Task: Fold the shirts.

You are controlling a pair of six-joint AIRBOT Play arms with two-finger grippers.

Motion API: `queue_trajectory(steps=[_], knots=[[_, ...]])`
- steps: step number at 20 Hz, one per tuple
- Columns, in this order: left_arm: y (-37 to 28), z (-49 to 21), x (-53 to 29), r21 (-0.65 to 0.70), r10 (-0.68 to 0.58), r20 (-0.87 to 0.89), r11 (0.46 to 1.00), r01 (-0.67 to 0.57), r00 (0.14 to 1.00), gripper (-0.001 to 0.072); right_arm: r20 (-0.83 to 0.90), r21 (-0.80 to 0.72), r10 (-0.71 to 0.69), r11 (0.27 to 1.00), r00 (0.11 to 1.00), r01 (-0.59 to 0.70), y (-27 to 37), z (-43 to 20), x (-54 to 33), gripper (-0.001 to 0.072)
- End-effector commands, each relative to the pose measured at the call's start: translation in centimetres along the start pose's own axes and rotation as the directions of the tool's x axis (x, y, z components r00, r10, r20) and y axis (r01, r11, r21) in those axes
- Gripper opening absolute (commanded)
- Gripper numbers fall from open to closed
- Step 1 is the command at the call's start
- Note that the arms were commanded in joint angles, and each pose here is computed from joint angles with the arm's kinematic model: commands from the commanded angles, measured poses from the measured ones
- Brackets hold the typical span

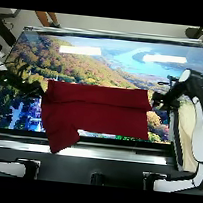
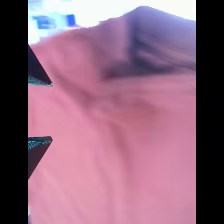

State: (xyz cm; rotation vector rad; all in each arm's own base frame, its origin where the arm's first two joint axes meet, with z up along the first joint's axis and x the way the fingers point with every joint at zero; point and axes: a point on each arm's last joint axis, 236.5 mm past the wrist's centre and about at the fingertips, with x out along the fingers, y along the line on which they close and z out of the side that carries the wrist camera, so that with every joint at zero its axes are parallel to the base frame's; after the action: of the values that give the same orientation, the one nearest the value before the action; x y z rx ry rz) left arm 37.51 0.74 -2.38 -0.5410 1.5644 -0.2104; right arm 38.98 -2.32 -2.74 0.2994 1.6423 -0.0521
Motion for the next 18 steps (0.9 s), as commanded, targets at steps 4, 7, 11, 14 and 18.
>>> queue_trajectory(steps=[4,7,11,14,18], knots=[[2.4,-13.6,5.7,-0.076,-0.035,-0.072,0.997,0.030,0.997,0.0409,-0.070,0.090,0.056,0.995,0.996,-0.049,-2.6,-5.0,-0.5,0.0443],[3.0,-16.9,8.3,-0.097,-0.033,-0.053,0.995,0.028,0.998,0.0409,-0.063,0.085,0.064,0.995,0.996,-0.058,-2.3,-5.7,0.1,0.0443],[1.5,-17.5,9.6,-0.119,-0.104,-0.051,0.988,0.098,0.993,0.0408,-0.085,0.066,0.062,0.996,0.994,-0.056,-2.3,-6.3,0.0,0.0442],[1.8,-17.2,10.1,-0.121,-0.086,-0.031,0.989,0.082,0.996,0.0351,-0.109,0.059,0.064,0.997,0.992,-0.058,-2.4,-7.2,0.5,0.0442],[2.3,-16.1,10.1,-0.145,-0.064,0.018,0.987,0.066,0.998,0.0067,-0.101,0.099,0.104,0.991,0.990,-0.094,-1.8,-10.9,4.2,0.0445]])
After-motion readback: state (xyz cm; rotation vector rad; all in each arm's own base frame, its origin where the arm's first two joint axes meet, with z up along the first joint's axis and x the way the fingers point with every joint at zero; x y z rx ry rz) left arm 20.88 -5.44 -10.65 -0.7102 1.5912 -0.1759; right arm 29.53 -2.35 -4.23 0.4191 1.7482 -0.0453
